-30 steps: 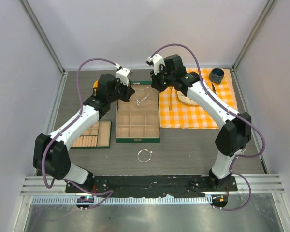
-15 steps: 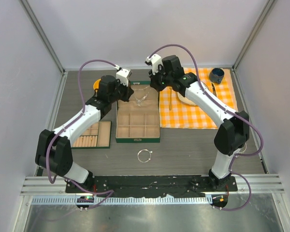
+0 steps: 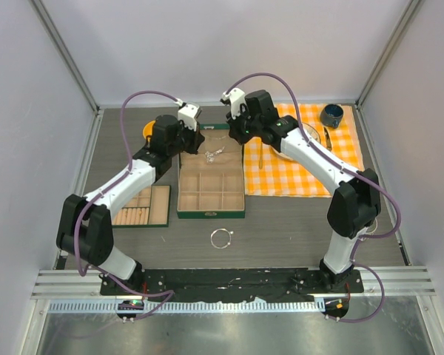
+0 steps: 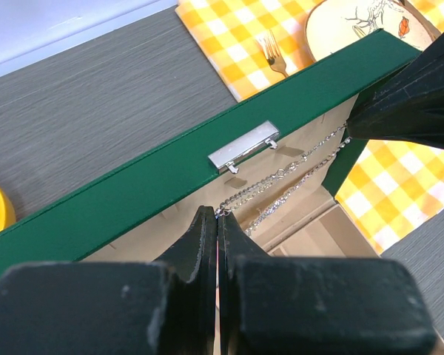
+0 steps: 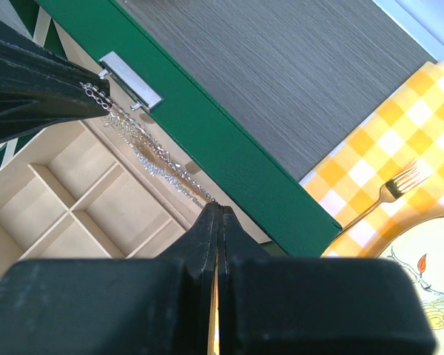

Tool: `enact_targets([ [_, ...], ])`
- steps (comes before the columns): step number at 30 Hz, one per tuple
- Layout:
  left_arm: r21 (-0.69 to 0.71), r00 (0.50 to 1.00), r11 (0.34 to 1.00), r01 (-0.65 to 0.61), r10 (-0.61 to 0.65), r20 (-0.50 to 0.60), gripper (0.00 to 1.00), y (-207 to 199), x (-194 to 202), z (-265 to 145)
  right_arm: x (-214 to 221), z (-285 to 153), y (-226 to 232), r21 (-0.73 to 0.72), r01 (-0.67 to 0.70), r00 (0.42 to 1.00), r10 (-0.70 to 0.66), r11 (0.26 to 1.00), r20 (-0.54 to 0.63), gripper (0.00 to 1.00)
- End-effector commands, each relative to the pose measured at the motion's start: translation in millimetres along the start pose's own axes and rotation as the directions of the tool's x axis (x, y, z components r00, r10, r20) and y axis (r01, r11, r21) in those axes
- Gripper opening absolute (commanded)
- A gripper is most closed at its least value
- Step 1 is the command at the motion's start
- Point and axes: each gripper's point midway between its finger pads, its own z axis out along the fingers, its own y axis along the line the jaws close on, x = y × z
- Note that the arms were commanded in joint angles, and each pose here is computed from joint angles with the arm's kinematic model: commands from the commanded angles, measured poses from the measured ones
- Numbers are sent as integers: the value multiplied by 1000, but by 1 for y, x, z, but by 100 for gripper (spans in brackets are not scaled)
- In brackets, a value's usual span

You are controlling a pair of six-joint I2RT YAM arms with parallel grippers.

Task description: Organize the mixed jewelry

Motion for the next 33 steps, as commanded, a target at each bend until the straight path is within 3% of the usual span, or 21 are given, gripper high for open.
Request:
enact_targets([
  [1,-19,997,1000,-11,12,70,0,7,-19,3,-23,-5,-5,40,3,997,-6,999,82,1],
  [33,-37,997,999,-9,11,72,0,11,-16,11,-32,-10,-16,106,-7,993,-6,994,116,1],
])
